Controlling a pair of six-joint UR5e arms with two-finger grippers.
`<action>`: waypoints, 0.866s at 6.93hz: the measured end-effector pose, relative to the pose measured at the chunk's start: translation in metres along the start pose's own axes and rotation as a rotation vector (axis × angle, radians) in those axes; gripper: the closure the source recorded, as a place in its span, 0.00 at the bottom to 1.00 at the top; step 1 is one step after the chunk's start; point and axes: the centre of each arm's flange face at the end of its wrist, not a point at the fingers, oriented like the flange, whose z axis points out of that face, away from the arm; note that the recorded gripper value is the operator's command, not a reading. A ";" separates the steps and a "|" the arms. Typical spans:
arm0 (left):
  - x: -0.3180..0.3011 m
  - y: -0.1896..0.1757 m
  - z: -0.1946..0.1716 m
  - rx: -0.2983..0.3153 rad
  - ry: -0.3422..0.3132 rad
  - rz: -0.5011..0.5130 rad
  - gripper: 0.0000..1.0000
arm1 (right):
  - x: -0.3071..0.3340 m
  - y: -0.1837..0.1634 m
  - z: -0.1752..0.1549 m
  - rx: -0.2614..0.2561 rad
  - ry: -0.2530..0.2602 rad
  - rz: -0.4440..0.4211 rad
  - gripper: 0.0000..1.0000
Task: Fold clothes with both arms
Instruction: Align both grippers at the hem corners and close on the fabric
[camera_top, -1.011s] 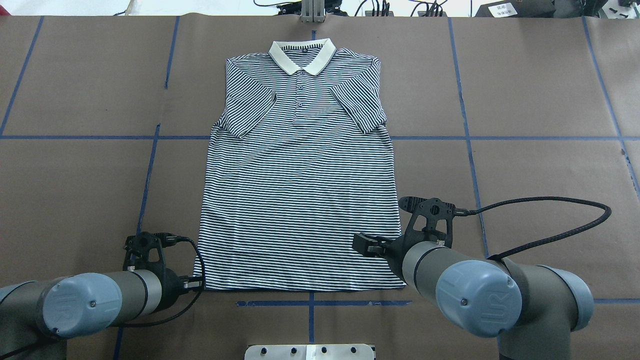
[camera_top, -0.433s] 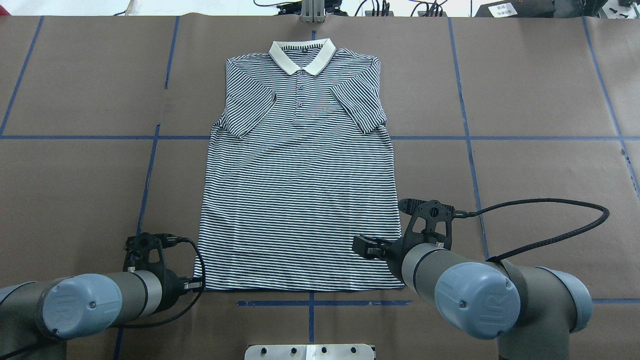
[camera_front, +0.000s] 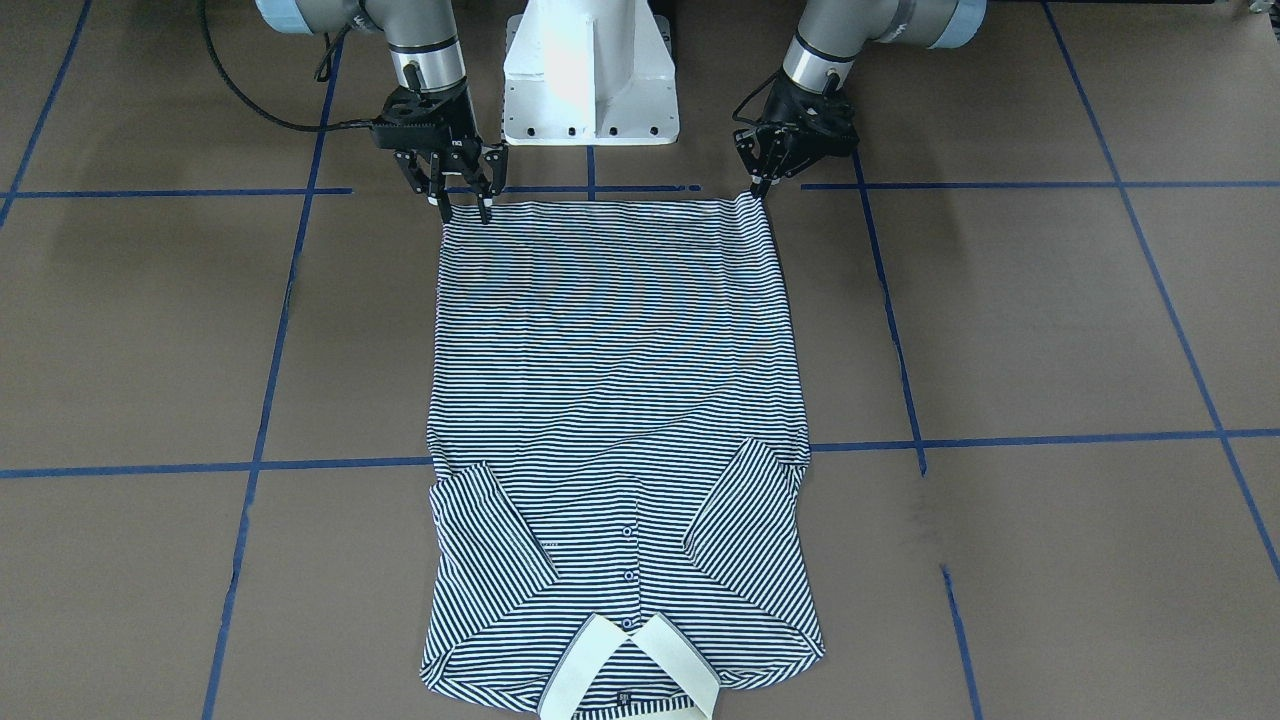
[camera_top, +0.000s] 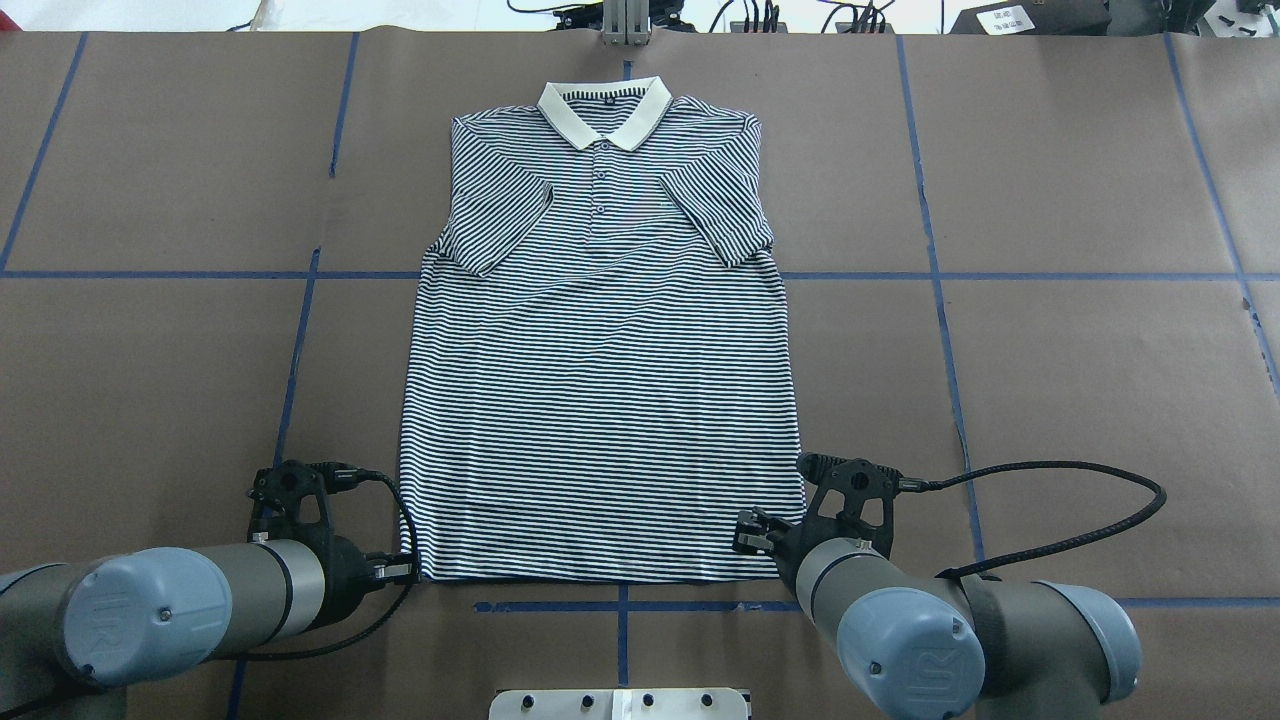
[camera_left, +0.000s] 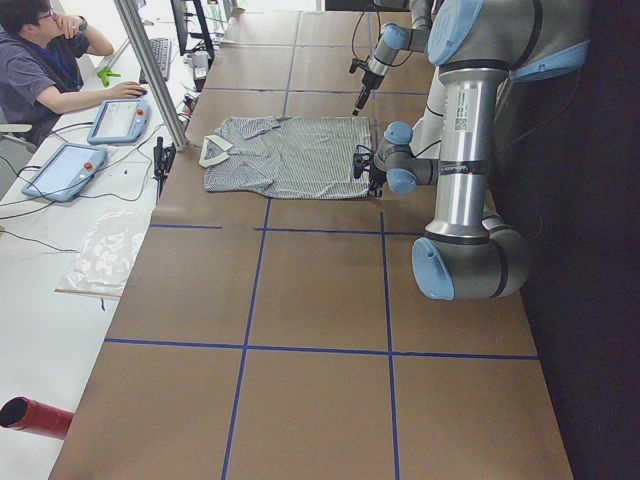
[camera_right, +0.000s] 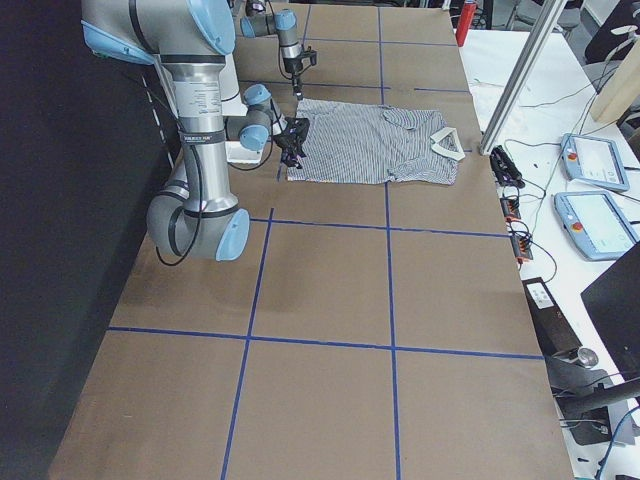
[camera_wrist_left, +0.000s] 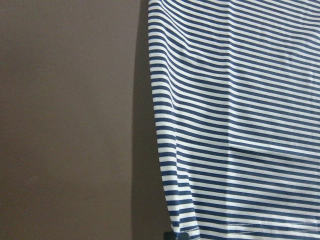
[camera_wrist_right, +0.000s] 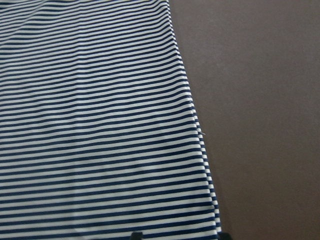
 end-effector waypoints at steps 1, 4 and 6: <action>0.001 0.000 -0.001 -0.001 0.003 0.000 1.00 | 0.006 0.003 0.003 0.001 0.011 -0.007 0.41; 0.001 0.000 0.001 -0.001 0.002 0.000 1.00 | 0.010 0.009 0.003 -0.001 0.016 -0.017 0.45; 0.001 0.000 0.001 -0.001 0.001 0.000 1.00 | 0.010 0.017 0.004 -0.002 0.016 -0.026 0.47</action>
